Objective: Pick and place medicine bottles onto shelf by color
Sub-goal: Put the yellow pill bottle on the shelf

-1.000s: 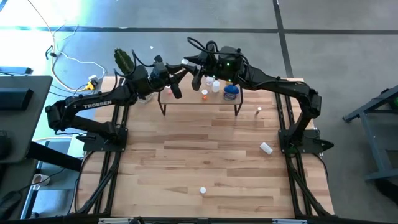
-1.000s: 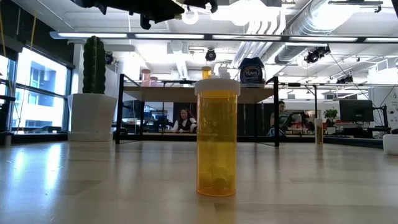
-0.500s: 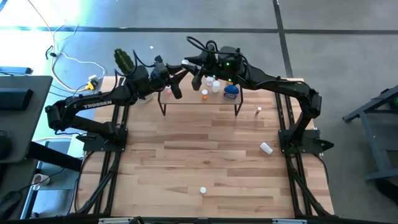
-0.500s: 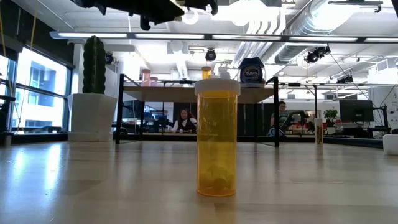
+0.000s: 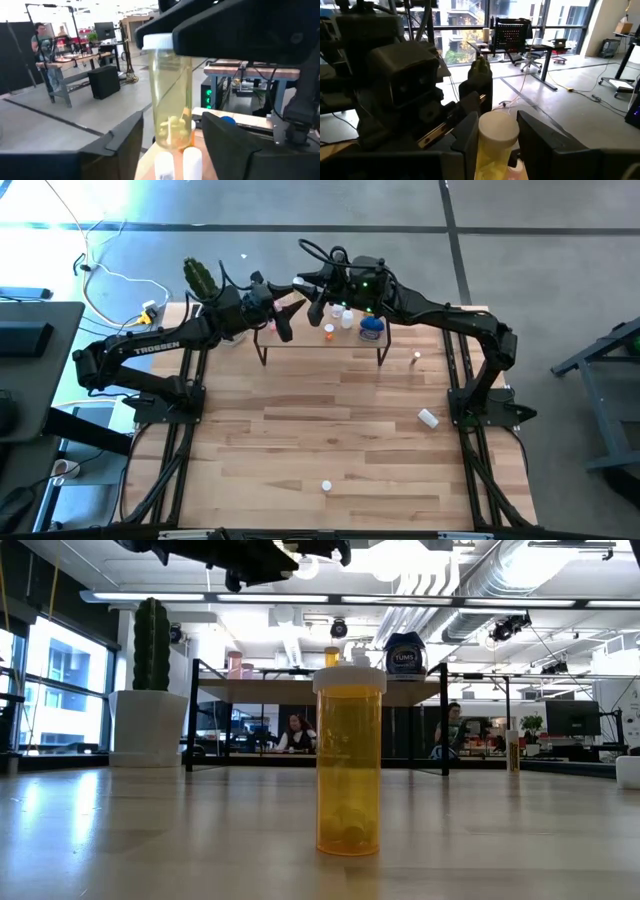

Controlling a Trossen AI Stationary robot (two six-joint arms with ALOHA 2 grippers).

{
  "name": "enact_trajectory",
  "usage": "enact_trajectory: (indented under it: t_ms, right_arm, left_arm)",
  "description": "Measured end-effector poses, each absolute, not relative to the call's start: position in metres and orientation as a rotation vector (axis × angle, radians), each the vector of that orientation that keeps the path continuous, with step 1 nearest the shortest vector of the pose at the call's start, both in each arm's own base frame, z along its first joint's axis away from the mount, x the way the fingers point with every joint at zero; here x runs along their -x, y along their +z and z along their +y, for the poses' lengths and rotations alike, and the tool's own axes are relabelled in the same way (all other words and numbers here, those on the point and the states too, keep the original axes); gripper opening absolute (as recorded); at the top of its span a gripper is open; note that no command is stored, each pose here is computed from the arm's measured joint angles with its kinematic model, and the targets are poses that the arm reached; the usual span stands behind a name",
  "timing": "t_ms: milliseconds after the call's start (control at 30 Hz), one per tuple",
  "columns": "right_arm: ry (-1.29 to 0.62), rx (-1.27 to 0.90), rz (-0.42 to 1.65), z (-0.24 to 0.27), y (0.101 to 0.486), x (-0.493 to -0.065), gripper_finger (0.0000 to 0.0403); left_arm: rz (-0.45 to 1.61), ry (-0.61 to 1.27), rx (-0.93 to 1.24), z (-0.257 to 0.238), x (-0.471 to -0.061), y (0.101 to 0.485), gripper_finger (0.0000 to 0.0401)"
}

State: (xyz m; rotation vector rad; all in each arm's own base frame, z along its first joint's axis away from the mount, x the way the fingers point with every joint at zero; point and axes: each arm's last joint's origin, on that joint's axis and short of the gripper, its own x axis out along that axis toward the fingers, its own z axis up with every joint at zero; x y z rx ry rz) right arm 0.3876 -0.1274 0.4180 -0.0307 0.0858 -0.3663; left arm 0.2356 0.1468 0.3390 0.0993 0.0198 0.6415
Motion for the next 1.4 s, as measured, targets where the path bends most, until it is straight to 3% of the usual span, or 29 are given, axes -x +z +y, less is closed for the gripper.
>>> enact_trajectory:
  t_ms: [267,700,1133,1400]
  right_arm:
    - [-0.424,0.033,0.089,-0.129,0.418,-0.387,0.0103]
    - [-0.49,-0.063,0.081,-0.131,0.413,-0.388,0.0103]
    - [-0.582,-0.116,0.166,-0.115,0.373,-0.413,0.0103]
    - [-0.716,-0.172,0.164,-0.096,0.354,-0.429,0.0103]
  left_arm:
    - [0.09,0.674,-0.066,0.142,-0.221,0.341,0.0231]
    - [0.079,0.71,-0.067,0.126,-0.179,0.364,0.0228]
    - [-0.001,0.723,-0.087,0.105,-0.149,0.383,0.0227]
    - [0.063,0.736,-0.071,0.105,-0.147,0.377,0.0227]
